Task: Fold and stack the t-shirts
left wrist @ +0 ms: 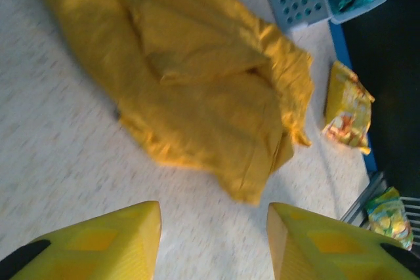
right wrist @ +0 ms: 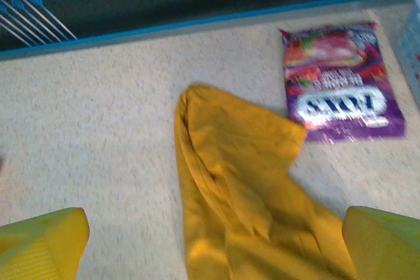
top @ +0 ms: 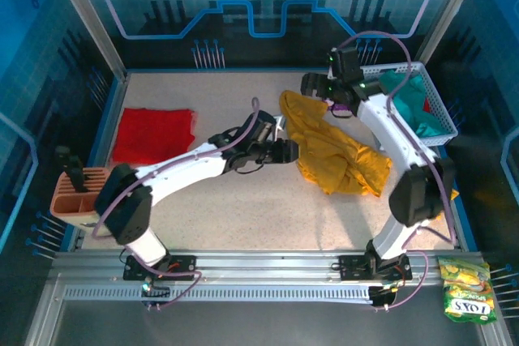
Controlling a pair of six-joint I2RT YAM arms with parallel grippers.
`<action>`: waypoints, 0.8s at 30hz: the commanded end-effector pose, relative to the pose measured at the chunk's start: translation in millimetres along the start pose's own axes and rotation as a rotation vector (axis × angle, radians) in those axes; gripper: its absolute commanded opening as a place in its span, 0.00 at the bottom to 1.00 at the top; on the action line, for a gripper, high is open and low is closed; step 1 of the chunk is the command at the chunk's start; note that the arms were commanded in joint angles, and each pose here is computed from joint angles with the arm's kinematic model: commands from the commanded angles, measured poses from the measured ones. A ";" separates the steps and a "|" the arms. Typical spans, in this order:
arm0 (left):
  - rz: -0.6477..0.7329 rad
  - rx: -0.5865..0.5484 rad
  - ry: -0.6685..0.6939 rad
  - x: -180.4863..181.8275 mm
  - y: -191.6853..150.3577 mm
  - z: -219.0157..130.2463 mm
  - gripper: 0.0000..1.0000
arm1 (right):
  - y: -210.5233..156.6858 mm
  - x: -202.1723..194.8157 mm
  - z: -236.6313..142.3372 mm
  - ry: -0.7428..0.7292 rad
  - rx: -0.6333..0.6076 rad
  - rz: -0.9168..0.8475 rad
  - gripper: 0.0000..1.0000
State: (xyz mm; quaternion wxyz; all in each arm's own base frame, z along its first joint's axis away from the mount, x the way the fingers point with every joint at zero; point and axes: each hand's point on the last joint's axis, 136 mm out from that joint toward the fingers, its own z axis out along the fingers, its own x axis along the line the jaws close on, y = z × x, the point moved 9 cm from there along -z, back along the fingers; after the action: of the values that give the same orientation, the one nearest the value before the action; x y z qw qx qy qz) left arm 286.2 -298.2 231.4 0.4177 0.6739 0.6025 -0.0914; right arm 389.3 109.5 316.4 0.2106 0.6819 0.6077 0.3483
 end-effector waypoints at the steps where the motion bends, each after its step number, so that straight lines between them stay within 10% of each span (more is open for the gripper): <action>1: -0.023 0.080 -0.032 -11.7 12.0 29.8 0.44 | -19.3 -19.0 -34.9 -0.008 -0.012 0.039 1.00; 24: -0.187 0.217 0.167 26.4 14.6 142.8 0.43 | -116.5 -78.5 -82.5 -0.034 0.048 0.164 1.00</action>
State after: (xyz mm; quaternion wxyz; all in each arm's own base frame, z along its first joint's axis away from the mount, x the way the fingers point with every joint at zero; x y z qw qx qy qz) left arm 355.1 -372.5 127.3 0.2780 0.6686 0.6732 -0.1501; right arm 254.8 46.4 271.6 0.1828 0.7353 0.5608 0.3339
